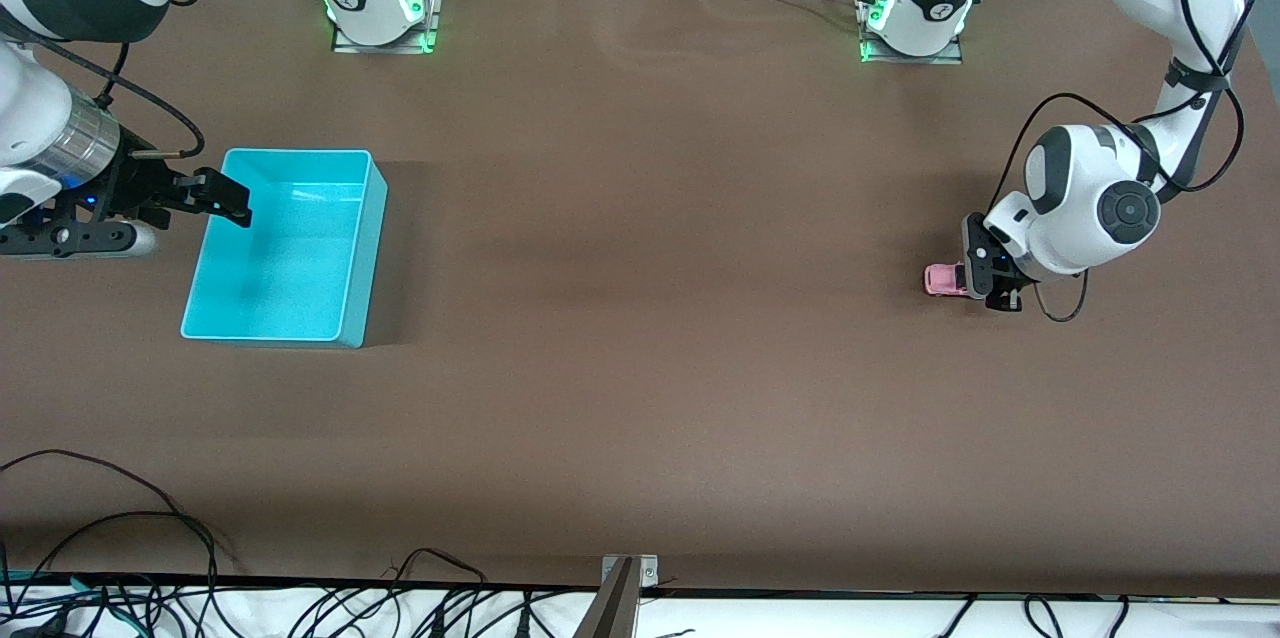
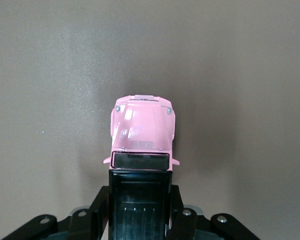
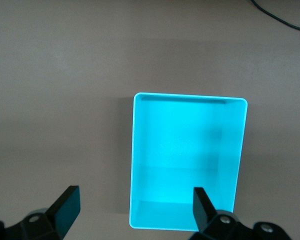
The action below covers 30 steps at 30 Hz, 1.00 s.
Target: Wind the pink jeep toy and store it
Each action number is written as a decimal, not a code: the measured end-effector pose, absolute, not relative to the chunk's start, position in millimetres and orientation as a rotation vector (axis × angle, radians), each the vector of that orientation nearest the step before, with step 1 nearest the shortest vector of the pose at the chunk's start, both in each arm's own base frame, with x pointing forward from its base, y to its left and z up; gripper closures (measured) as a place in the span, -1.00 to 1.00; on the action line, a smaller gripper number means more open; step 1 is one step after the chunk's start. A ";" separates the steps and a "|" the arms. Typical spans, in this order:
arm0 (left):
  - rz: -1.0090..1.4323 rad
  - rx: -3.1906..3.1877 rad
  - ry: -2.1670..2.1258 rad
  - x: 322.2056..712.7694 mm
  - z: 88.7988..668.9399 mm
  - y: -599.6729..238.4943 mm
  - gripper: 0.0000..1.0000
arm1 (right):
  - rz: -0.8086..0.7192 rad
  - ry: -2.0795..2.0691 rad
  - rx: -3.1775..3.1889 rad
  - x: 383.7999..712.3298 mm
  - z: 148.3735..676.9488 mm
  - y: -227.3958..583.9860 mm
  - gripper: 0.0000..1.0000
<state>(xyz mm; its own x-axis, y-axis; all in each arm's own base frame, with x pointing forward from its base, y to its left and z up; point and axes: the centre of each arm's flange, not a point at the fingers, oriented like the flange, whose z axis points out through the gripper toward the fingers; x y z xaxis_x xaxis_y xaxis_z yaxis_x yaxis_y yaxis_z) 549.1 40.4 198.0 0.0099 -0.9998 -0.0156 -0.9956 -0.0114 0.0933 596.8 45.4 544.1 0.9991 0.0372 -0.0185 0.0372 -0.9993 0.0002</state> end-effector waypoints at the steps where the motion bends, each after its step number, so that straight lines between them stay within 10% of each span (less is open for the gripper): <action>1: -0.119 2.192 -2.169 549.1 198.0 40.4 -0.02 | -0.029 0.058 3.140 596.8 544.1 45.4 -1.00; 30: -0.203 2.384 -2.099 536.6 197.3 148.2 -0.02 | -0.020 0.057 3.141 597.4 544.6 45.4 -1.00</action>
